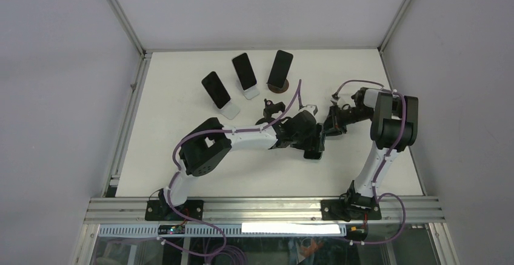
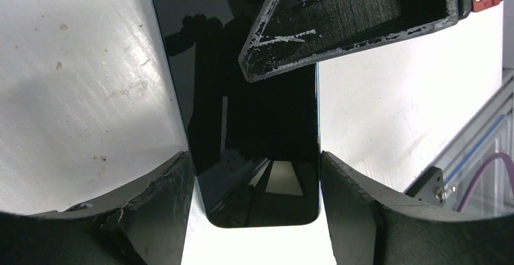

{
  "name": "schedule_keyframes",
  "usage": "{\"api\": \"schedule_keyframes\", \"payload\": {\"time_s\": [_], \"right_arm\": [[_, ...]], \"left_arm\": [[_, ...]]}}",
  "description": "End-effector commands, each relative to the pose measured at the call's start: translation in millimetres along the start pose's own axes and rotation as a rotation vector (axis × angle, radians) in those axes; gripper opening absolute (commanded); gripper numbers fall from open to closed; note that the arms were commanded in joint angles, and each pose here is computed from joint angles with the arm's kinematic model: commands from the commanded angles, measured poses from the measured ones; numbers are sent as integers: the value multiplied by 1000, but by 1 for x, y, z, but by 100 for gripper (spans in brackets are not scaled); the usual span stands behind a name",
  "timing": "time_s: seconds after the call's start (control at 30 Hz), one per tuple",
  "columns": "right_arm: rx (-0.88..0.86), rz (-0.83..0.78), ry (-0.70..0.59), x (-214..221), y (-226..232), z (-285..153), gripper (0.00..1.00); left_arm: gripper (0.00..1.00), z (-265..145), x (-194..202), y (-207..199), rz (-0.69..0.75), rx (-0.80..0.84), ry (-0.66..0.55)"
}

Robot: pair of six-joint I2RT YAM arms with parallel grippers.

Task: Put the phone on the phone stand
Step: Pick up the phone at the center of the board.

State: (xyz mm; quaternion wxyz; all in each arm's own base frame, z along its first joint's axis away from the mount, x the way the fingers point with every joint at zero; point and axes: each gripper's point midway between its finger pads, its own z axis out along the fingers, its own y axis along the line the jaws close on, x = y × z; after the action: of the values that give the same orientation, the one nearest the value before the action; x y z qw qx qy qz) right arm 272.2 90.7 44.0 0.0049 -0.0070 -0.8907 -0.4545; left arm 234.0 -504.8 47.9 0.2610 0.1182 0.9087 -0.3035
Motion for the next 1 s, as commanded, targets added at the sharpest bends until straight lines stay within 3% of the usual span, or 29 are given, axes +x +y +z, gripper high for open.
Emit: {"api": "schedule_keyframes", "payload": {"time_s": [0.0, 0.1, 0.2, 0.4, 0.43, 0.47, 0.77, 0.97], "right_arm": [[-61, -54, -16, -7, 13, -5, 9], [-94, -64, -27, -7, 17, -11, 6], [-132, -69, -41, -7, 23, -18, 4], [-185, -89, -71, -8, 32, -29, 1], [-189, -94, -75, -8, 33, -30, 1], [-192, -92, -77, -8, 34, -31, 1], [-176, -148, -115, -7, 43, -46, 1], [-148, -262, -168, -3, 61, -62, 1]], "left_arm": [[50, -5, 4, -30, 16, 174, 49], [66, -13, 3, -34, 44, 206, 46], [75, -23, 1, -35, 72, 217, 34], [84, -44, 8, -40, 142, 238, 30], [96, -47, 10, -41, 154, 241, 29], [99, -50, 12, -43, 165, 241, 28], [99, -86, 27, -44, 308, 249, 2], [99, -121, 22, -28, 395, 210, -96]]}}
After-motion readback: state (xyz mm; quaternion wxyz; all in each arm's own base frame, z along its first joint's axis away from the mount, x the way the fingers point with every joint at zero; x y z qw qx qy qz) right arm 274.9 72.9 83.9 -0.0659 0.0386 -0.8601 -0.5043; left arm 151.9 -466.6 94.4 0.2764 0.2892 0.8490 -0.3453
